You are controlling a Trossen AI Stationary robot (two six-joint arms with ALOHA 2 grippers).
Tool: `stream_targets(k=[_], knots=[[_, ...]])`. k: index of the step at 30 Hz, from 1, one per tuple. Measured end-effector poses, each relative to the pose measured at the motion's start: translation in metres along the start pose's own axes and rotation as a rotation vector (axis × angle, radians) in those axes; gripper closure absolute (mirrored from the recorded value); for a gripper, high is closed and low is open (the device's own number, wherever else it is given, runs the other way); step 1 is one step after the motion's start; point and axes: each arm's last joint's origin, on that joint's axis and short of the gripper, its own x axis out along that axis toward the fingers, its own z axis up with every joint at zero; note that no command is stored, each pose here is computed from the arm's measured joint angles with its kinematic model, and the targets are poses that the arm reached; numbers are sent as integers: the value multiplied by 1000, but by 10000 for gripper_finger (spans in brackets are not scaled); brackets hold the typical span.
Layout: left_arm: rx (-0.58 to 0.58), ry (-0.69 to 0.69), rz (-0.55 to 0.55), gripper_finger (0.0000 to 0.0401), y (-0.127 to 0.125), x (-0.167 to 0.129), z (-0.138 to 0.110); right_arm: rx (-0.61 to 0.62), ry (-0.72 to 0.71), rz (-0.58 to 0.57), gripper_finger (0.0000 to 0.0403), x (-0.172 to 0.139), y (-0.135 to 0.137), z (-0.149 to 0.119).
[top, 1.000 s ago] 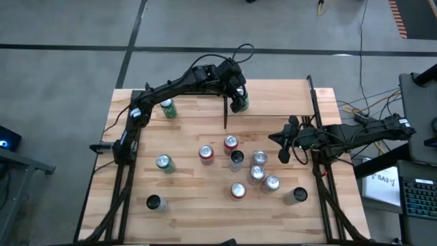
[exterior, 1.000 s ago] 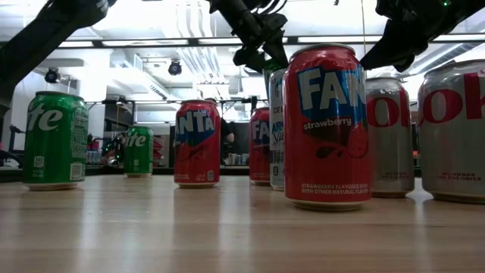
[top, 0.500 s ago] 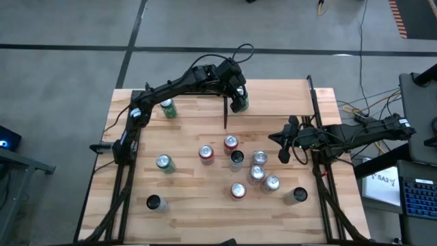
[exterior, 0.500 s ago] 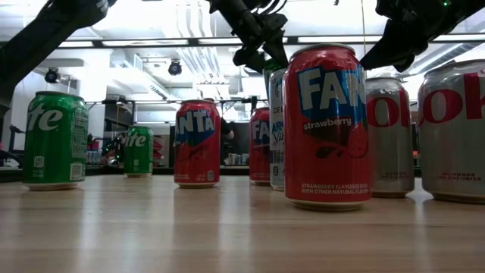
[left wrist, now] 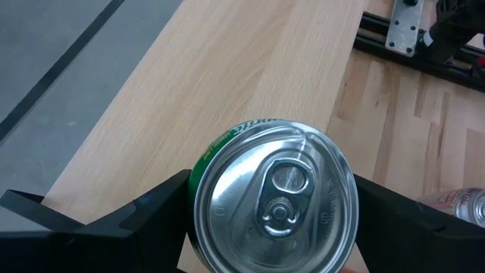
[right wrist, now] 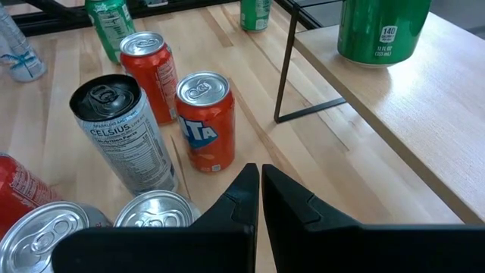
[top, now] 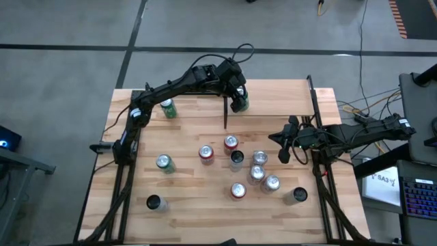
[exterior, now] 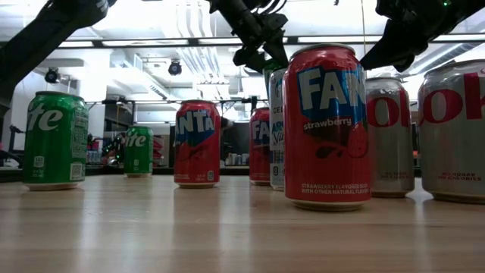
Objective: Place canned beverage on shelf
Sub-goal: Put the bottom green soda can on the shelf
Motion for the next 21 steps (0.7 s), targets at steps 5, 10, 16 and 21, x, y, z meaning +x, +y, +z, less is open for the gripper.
stream_targets(k=[5, 10, 16, 21], knots=[[0, 0, 0, 112, 0, 0, 0, 0, 0, 0, 394, 0, 0, 0], [0, 0, 0, 112, 0, 0, 0, 0, 0, 0, 394, 0, 0, 0], [0, 0, 0, 112, 0, 0, 0, 0, -1, 0, 394, 0, 0, 0], [0, 0, 0, 112, 0, 0, 0, 0, 0, 0, 394, 0, 0, 0]])
